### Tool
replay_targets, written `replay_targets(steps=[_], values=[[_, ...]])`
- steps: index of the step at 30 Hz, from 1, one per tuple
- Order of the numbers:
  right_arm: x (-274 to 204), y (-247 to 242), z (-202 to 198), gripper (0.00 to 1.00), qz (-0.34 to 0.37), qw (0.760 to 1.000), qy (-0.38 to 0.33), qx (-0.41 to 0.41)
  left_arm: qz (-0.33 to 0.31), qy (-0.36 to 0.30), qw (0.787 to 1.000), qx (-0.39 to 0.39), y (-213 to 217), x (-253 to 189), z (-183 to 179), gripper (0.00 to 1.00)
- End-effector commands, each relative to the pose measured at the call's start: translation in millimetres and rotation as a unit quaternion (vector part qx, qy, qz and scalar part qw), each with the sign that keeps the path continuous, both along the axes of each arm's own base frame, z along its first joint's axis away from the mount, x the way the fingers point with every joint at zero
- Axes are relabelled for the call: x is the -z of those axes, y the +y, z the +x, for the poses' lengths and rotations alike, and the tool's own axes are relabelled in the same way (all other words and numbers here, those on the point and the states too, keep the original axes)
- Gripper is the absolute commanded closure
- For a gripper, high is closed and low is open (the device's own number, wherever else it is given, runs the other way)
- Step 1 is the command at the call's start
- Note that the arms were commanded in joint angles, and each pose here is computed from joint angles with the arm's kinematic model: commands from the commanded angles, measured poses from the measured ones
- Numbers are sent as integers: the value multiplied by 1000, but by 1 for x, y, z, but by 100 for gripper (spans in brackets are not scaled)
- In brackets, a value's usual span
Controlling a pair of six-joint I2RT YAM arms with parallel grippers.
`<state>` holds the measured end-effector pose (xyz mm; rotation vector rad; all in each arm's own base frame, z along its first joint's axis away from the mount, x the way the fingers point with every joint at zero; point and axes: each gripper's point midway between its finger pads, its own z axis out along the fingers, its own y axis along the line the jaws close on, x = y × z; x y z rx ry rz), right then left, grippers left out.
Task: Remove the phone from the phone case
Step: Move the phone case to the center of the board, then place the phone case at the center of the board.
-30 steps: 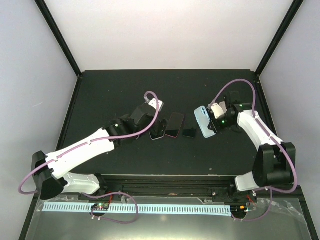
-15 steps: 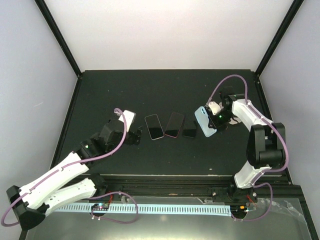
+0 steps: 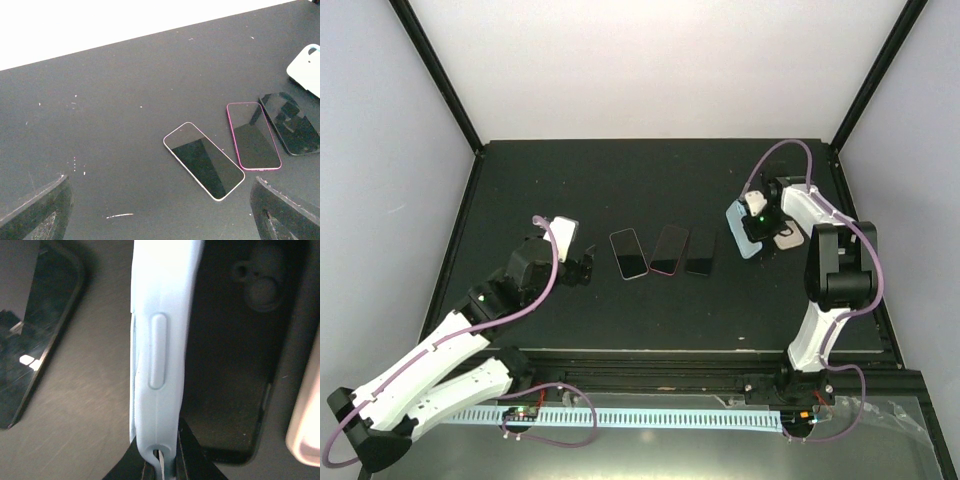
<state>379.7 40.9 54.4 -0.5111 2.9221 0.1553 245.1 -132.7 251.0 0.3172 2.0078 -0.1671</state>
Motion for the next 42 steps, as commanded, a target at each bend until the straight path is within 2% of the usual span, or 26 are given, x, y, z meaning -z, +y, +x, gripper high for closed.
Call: replay_targets(steps=[1, 3, 8, 13, 16, 20, 24, 27, 31, 38, 40, 42], values=[[-10, -32, 26, 99, -19, 998, -38, 48, -4, -18, 1000, -7, 6, -9, 0, 2], [-15, -35, 25, 99, -7, 998, -41, 51, -2, -16, 1000, -8, 6, -9, 0, 2], [-32, 19, -12, 99, 133, 991, 1, -32, 0, -14, 1000, -8, 6, -8, 1, 2], [-19, 33, -33, 99, 176, 981, 65, -41, -3, -11, 1000, -6, 6, -7, 2, 2], [-2, 33, -37, 98, 179, 979, 91, -32, -4, -9, 1000, -6, 6, -6, 3, 2], [10, 30, -31, 98, 172, 981, 88, -17, -4, -8, 1000, -5, 5, -5, 3, 2], [20, 28, -23, 92, 168, 982, 86, -4, -1, -5, 1000, -4, 4, -4, 4, 2], [20, 24, -18, 83, 156, 985, 79, 7, 2, -3, 1000, -3, 4, -2, 4, 2], [10, 16, -14, 71, 142, 988, 53, 21, 1, -5, 1000, -3, 4, -3, 4, 2], [-22, 2, -20, 67, 113, 993, 10, 22, 6, -7, 1000, 1, 4, -4, 5, 2], [-32, -5, -20, 61, 106, 994, -9, 30, 7, -7, 1000, 0, 5, -4, 5, 2], [-42, -8, -21, 59, 113, 993, -24, 32, 5, -11, 1000, 0, 5, -6, 5, 2]])
